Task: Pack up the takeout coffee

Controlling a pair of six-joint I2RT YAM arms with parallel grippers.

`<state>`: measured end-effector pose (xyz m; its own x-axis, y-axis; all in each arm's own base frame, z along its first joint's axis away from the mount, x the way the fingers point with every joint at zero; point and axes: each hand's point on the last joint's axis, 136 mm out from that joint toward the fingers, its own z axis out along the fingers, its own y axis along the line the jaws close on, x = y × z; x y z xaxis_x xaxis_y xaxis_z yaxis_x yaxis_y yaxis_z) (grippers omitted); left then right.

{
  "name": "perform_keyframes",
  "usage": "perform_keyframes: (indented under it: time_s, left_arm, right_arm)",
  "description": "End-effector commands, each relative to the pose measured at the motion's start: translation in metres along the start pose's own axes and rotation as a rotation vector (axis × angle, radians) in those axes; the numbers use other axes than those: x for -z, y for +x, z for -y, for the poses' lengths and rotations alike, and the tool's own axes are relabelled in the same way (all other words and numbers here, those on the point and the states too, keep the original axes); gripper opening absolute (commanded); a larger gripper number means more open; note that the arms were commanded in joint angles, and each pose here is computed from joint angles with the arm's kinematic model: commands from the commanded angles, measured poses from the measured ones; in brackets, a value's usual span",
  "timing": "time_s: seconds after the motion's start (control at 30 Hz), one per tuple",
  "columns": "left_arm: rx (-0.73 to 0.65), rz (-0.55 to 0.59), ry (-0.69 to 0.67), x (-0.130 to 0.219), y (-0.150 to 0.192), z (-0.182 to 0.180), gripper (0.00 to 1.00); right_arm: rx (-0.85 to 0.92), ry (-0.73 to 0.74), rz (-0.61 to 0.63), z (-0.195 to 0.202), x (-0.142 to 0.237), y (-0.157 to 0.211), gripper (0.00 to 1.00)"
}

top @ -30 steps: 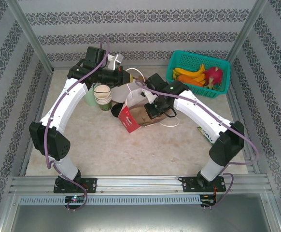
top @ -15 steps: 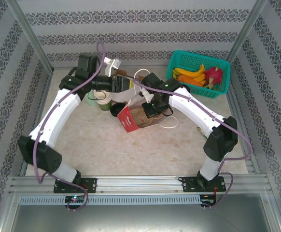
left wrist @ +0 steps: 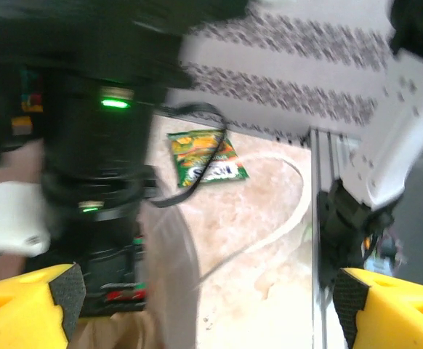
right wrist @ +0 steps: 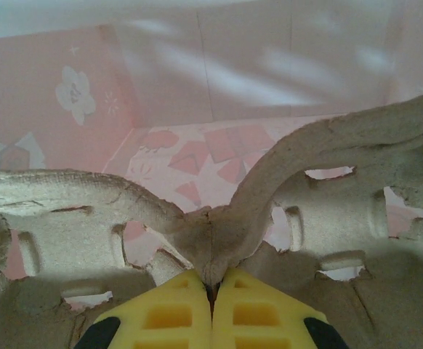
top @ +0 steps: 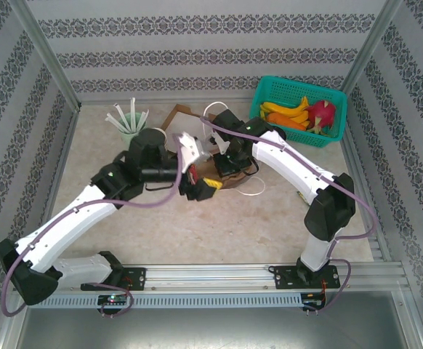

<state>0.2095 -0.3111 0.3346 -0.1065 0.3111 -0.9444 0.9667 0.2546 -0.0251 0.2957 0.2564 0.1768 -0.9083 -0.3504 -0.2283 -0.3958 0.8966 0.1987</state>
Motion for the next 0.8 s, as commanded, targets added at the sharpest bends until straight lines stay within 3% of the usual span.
perform_keyframes:
  time_s: [0.0,0.27,0.53,0.63,0.77]
  left_arm:
    - [-0.363,0.092,0.029,-0.013,-0.009,0.025,0.91]
    - [-0.517,0.016,0.012,-0.05,0.01,0.033,0.85]
    - [-0.526,0.053,-0.043,-0.072,0.004,0.024,0.76]
    - [-0.505,0.046,-0.032,-0.076,0.005,0.024,0.59]
    - [-0.461,0.07,0.007,-0.067,-0.004,0.033,0.17]
  right_arm:
    - [-0.073,0.011,-0.063,0.005,-0.005,0.008,0.0]
    - [-0.102,0.005,-0.073,0.003,-0.004,0.01,0.0]
    - [-0.111,0.004,-0.08,0.001,-0.005,0.012,0.0]
    - [-0.123,0.004,-0.084,0.0,-0.006,0.012,0.0]
    - [-0.144,0.018,-0.089,0.003,-0.007,0.014,0.0]
